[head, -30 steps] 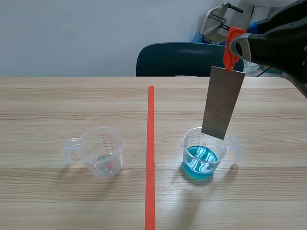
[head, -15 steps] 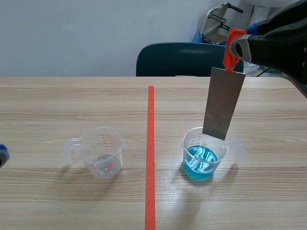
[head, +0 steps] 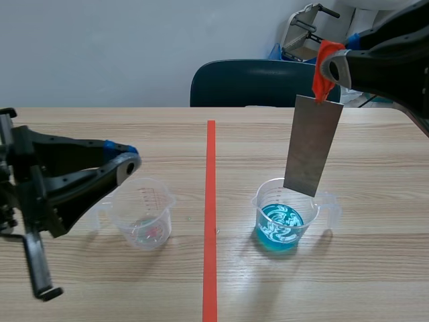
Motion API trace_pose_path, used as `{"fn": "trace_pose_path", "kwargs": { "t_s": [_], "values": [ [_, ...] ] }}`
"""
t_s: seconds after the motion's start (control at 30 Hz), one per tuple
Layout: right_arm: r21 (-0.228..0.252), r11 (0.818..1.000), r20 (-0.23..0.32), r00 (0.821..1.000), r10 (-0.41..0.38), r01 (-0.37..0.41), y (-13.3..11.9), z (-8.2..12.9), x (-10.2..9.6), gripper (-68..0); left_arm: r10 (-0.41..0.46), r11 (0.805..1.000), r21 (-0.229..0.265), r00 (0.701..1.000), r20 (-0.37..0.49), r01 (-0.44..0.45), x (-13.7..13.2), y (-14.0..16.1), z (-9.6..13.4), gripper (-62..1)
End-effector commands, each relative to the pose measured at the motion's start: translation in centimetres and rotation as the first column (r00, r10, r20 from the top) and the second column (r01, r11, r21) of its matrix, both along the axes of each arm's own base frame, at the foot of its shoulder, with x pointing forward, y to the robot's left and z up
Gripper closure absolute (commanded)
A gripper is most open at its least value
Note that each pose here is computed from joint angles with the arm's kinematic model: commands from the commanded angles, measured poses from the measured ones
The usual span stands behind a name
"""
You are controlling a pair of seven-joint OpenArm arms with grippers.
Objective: Do the redox reaction experiment
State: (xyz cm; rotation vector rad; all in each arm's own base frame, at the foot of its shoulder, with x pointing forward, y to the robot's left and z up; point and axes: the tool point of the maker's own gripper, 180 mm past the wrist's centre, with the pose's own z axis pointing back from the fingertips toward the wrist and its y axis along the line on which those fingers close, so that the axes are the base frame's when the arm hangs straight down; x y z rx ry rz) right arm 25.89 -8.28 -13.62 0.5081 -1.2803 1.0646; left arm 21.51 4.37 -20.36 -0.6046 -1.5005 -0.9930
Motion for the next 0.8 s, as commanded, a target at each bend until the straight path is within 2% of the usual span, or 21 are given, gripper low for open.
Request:
{"fn": "trace_pose_path", "kwargs": {
  "t_s": [0.0,0.13,0.33,0.57,0.77],
  "values": [
    [0.011,1.0,0.036,0.999,0.011,-0.011,0.2,1.2,0.1,-0.6,0.012,0.999,-0.039,1.0,0.01,-0.012,0.5,-0.8,0.7,-1.9],
    [0.011,1.0,0.036,0.999,0.011,-0.011,0.2,1.2,0.1,-0.6,0.016,0.999,-0.044,1.0,0.013,-0.015,1.8,-2.9,0.5,-1.9],
    [0.011,1.0,0.036,0.999,0.011,-0.011,0.2,1.2,0.1,-0.6,0.036,0.998,-0.049,0.999,-0.013,-0.037,3.9,-5.4,-1.3,-1.9],
    [0.011,1.0,0.036,0.999,0.011,-0.011,0.2,1.2,0.1,-0.6,0.033,0.995,-0.089,0.997,-0.075,-0.039,5.5,-8.2,-3.4,-1.8],
    [0.011,1.0,0.036,0.999,0.011,-0.011,0.2,1.2,0.1,-0.6,0.03,0.993,-0.113,0.992,-0.125,-0.044,6.5,-10.4,-4.1,-1.9]
  ]
}}
